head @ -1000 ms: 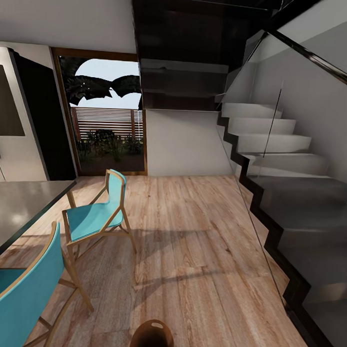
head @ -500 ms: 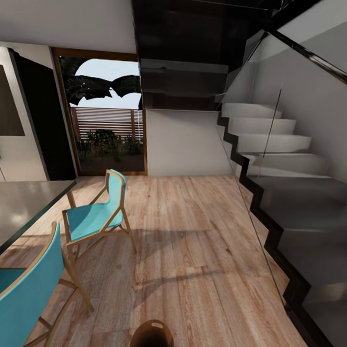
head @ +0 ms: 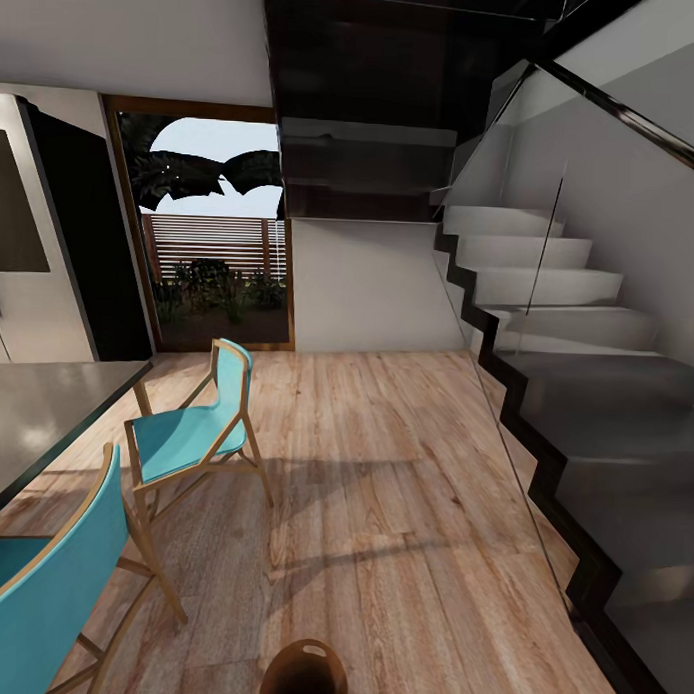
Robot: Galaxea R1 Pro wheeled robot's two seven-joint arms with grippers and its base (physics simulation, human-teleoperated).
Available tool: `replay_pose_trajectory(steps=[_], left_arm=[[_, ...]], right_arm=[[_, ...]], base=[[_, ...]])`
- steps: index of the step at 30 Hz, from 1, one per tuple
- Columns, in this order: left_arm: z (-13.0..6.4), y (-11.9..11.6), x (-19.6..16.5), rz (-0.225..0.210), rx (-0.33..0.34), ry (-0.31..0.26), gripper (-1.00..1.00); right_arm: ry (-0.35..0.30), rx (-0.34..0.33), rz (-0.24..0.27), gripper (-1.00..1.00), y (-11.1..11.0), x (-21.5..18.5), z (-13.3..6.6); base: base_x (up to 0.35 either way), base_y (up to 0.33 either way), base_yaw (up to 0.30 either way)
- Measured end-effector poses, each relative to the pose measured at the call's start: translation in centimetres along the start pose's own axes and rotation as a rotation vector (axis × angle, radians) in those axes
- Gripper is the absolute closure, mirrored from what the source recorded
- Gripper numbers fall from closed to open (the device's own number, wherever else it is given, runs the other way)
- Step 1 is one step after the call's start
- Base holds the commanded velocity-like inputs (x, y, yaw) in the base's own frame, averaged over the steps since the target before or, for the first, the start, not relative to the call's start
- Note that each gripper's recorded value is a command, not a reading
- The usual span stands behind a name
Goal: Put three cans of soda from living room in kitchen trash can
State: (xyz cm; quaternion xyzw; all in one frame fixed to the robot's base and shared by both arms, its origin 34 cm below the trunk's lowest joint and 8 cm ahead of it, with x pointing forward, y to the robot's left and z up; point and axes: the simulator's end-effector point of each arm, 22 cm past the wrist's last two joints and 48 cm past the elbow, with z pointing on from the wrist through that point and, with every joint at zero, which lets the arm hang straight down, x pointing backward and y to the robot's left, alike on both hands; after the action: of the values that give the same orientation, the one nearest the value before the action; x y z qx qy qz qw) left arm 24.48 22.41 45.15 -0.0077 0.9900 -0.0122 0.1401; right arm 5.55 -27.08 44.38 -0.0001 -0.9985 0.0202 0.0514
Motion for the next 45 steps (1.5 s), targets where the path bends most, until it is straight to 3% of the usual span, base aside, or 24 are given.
replay_pose_trajectory(steps=[45], left_arm=[[0.00,0.00,0.00,0.000,0.000,0.000,-1.00]], right_arm=[[0.000,0.000,0.000,-1.00,0.00,0.00,0.00]], base=[[0.000,0.000,0.000]])
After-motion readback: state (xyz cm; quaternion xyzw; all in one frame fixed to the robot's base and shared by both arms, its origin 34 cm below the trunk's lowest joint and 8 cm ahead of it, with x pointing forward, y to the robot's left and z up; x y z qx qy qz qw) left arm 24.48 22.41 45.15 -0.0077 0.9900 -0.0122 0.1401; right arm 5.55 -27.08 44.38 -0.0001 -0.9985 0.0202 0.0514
